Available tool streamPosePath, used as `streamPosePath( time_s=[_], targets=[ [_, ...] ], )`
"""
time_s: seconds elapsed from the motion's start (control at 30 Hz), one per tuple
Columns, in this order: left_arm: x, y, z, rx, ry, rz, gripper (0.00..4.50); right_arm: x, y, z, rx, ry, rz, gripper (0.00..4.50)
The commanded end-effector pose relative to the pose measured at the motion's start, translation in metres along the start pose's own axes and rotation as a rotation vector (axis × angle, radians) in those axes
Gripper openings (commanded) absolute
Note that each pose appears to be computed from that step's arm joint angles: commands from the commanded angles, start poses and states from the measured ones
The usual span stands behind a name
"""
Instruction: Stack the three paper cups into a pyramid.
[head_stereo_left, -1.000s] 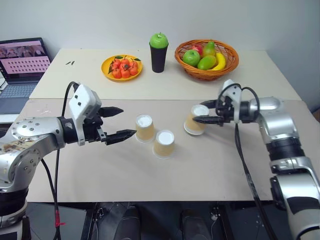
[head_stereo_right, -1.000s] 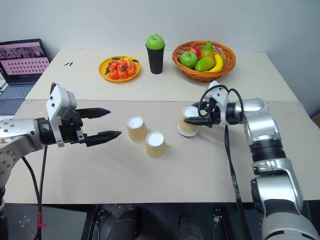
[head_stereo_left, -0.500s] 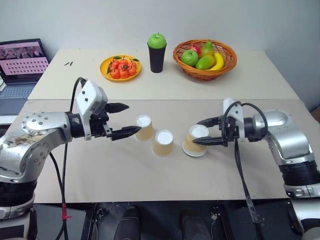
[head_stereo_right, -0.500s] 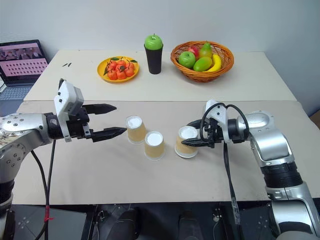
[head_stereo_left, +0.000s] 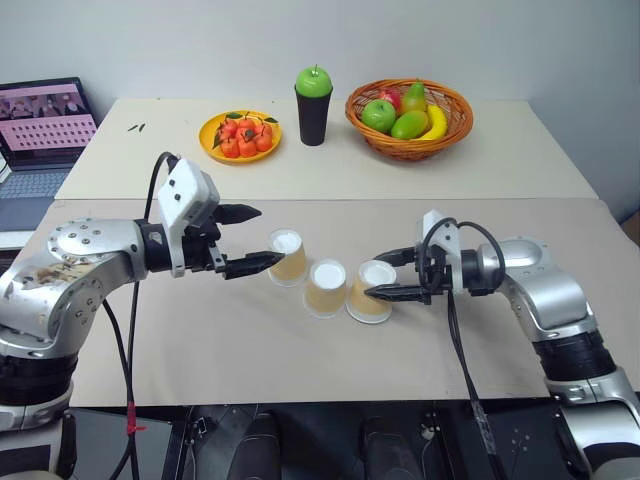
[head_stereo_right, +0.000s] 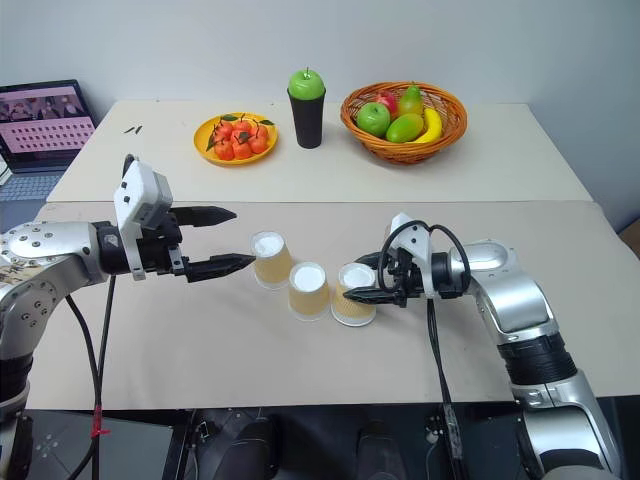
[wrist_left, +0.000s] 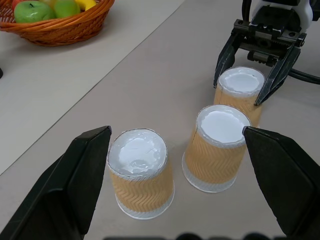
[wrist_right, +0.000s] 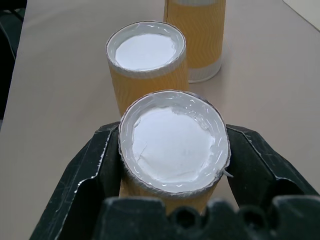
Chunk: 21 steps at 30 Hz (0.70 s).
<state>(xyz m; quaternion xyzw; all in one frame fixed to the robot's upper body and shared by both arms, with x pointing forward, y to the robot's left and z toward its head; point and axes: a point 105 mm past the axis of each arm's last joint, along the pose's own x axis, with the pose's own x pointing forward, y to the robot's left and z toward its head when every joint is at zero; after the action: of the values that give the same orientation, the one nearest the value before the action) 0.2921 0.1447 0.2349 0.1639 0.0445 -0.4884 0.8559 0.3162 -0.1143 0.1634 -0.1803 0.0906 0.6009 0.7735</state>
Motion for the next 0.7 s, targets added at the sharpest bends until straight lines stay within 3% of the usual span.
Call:
streamPosePath(
  time_s=[0.03,0.17,0.4,0.7],
  targets=[
    [-0.005,0.002,0.014,0.064,-0.027,0.017,4.50,0.002,-0.004,0.005,-0.026,-0.025,-0.013,3.36],
    [-0.005,0.002,0.014,0.066,-0.025,0.018,4.50,0.000,-0.006,0.006,-0.029,-0.030,-0.016,4.48],
    [-0.003,0.002,0.014,0.066,-0.028,0.013,4.50,-0.008,-0.002,0.018,-0.056,-0.031,0.004,4.48],
    [0.001,0.003,0.012,0.067,-0.035,0.006,4.50,-0.041,0.014,0.080,-0.047,-0.180,0.062,4.48]
  ],
)
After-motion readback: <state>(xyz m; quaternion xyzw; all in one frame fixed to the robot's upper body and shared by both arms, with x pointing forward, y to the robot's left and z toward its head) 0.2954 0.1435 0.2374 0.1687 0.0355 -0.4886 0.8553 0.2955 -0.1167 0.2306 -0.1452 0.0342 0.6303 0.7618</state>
